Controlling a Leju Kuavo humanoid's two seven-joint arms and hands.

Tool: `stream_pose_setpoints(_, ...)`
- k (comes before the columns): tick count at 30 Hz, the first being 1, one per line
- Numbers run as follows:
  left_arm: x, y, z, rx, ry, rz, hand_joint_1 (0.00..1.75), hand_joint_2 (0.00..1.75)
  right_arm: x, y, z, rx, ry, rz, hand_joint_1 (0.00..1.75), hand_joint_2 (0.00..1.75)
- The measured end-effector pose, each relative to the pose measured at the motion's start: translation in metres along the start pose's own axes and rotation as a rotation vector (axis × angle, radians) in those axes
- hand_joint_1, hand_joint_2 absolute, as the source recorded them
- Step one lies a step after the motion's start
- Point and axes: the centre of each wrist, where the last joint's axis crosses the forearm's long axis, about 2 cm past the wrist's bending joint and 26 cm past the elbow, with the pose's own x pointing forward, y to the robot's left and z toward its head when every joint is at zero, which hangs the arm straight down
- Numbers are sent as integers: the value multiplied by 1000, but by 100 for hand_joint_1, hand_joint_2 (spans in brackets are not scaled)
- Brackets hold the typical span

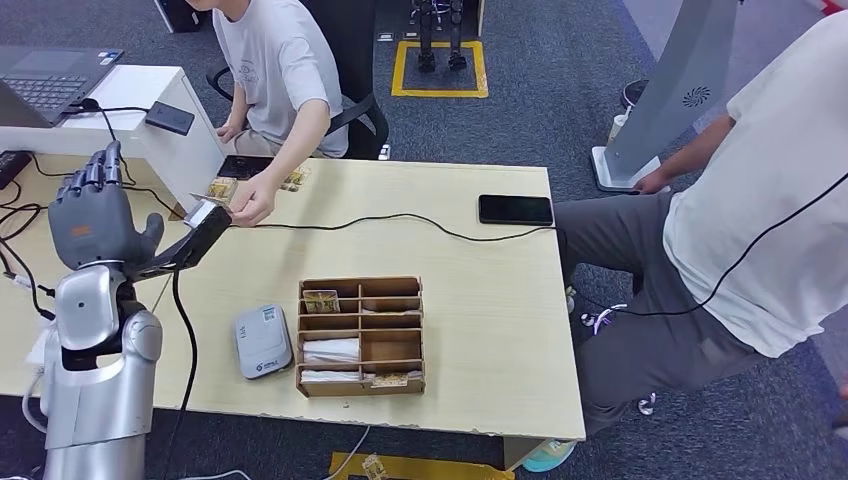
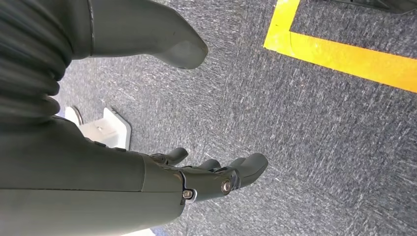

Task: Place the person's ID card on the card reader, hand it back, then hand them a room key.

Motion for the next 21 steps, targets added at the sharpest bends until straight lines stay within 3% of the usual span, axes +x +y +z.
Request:
stream_pose_setpoints(7,-47,4,24,84,122,-3,0,175,-1,3,1,5,8,-19,0,175)
stream_pose_setpoints(14,-119,5,75,155,374,-46,0,175,1,9,4,9,32,-53,0,175)
stream_pose_setpoints(18,-136,6,91,146,460,-77,0,175,4,9,4,4,29,-62,0,175)
stream_pose_setpoints(21,-155,1,108,128,639,9,0,175,4,9,4,4,29,-64,0,175)
